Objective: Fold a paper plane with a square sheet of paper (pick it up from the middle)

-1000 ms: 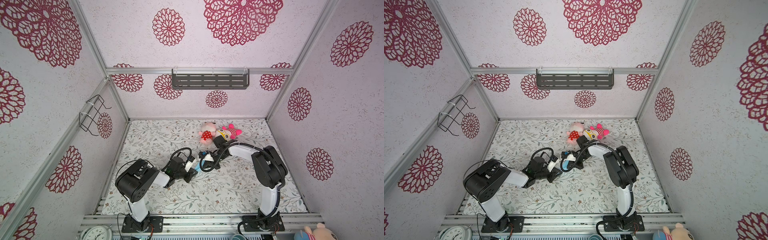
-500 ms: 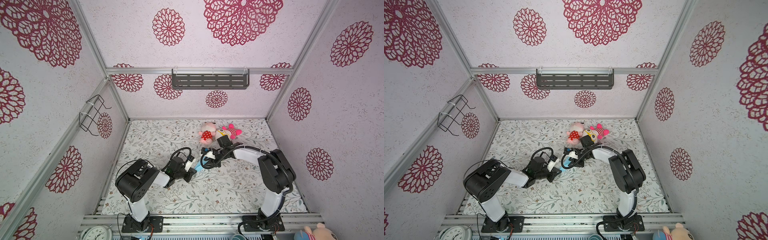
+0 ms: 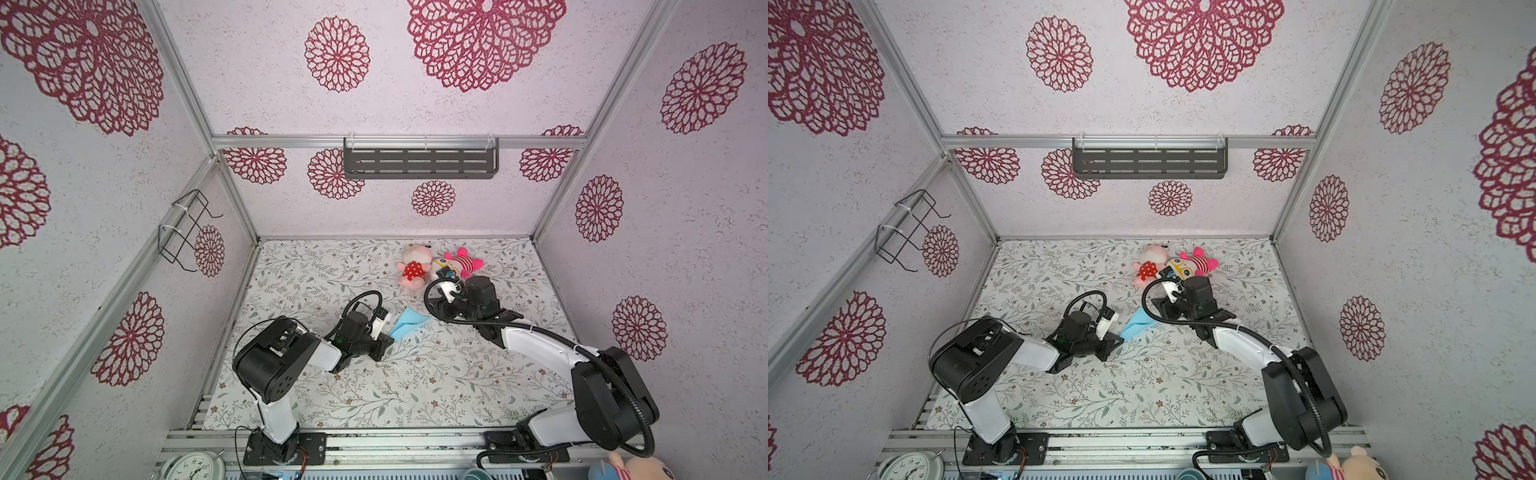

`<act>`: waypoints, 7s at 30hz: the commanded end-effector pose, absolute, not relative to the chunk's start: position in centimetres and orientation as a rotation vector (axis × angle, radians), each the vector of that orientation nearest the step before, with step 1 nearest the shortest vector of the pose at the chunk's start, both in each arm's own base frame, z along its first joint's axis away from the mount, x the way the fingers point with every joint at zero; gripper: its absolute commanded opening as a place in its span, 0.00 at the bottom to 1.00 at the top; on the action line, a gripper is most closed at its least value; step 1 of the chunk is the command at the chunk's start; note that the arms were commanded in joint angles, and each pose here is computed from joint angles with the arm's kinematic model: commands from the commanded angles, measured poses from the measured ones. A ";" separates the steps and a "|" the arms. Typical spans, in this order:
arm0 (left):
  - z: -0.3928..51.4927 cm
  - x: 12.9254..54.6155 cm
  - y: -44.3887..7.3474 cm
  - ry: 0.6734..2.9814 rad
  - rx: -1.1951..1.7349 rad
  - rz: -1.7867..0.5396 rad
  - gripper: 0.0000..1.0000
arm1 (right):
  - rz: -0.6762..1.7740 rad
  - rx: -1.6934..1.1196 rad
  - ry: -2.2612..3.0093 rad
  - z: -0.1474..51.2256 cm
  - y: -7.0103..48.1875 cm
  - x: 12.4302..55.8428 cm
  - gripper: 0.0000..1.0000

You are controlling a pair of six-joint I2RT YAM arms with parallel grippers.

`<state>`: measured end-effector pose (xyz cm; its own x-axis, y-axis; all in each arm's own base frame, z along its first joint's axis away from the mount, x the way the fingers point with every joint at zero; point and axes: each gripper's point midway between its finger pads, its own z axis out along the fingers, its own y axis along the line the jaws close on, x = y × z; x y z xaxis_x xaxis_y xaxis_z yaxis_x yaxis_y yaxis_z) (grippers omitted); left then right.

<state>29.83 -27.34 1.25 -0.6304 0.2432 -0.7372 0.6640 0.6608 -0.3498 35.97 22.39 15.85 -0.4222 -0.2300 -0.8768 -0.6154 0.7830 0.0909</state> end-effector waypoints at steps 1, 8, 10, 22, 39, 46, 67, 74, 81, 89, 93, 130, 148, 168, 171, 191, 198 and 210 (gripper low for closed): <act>-0.9 29.2 -26.2 2.332 0.646 -0.785 0.03 | 0.684 -0.333 2.066 16.1 22.1 35.6 0.54; -1.7 28.7 -26.1 2.432 0.610 -0.793 0.03 | 1.060 -0.251 2.113 14.3 26.2 32.3 0.42; -1.8 28.6 -26.0 2.453 0.596 -0.793 0.02 | 1.110 -0.272 2.123 13.7 27.6 31.6 0.39; -2.2 27.4 -26.4 2.562 0.592 -0.849 0.01 | 1.344 -0.265 2.126 11.1 32.7 30.7 0.19; -3.2 26.9 -25.7 2.682 0.460 -0.835 0.02 | 1.398 -0.314 2.181 7.4 34.0 29.8 0.20; -3.4 26.7 -25.5 2.694 0.452 -0.831 0.06 | 1.384 -0.297 2.222 6.0 34.0 30.1 0.21; -5.2 25.9 -24.3 2.766 0.461 -0.742 0.08 | 1.393 -0.224 2.227 7.0 33.2 31.2 0.23; -5.8 25.8 -23.9 2.791 0.458 -0.708 0.07 | 1.325 -0.227 2.223 8.6 33.0 32.1 0.24; -5.7 25.8 -23.8 2.794 0.441 -0.700 0.07 | 1.248 -0.150 2.309 6.3 32.0 32.5 0.24; -5.8 25.6 -23.7 2.796 0.434 -0.706 0.08 | 1.215 -0.116 2.350 4.9 31.3 32.8 0.25; -5.8 25.5 -23.7 2.799 0.426 -0.707 0.10 | 1.223 -0.116 2.372 4.1 31.5 32.8 0.25; -8.3 23.6 -22.1 2.902 0.221 -0.709 0.05 | 1.405 -0.332 2.240 5.3 33.1 30.7 0.22; -8.6 23.2 -21.9 2.920 0.261 -0.695 0.11 | 1.360 -0.166 2.304 3.8 31.4 32.4 0.22; -9.0 23.0 -21.6 2.925 0.279 -0.678 0.15 | 1.389 -0.210 2.383 2.5 32.2 32.2 0.24; -8.7 23.1 -21.6 2.922 0.273 -0.678 0.15 | 1.358 -0.205 2.417 2.0 31.9 32.1 0.24; 3.7 28.0 -25.3 2.669 0.003 -0.986 0.31 | 1.293 -0.300 2.488 1.0 32.0 31.2 0.23; 4.1 29.1 -25.8 2.653 -0.010 -0.993 0.26 | 1.287 -0.311 2.489 0.9 32.1 31.1 0.23; 2.2 29.0 -26.1 2.716 -0.015 -0.988 0.14 | 1.289 -0.314 2.487 1.0 32.2 31.1 0.23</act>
<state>28.93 -26.29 2.54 -0.9647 -0.0877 -0.2484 0.0940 0.7663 -0.6356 32.22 32.87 2.95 -0.9036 -0.0114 -0.4281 -0.3730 0.5123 0.7736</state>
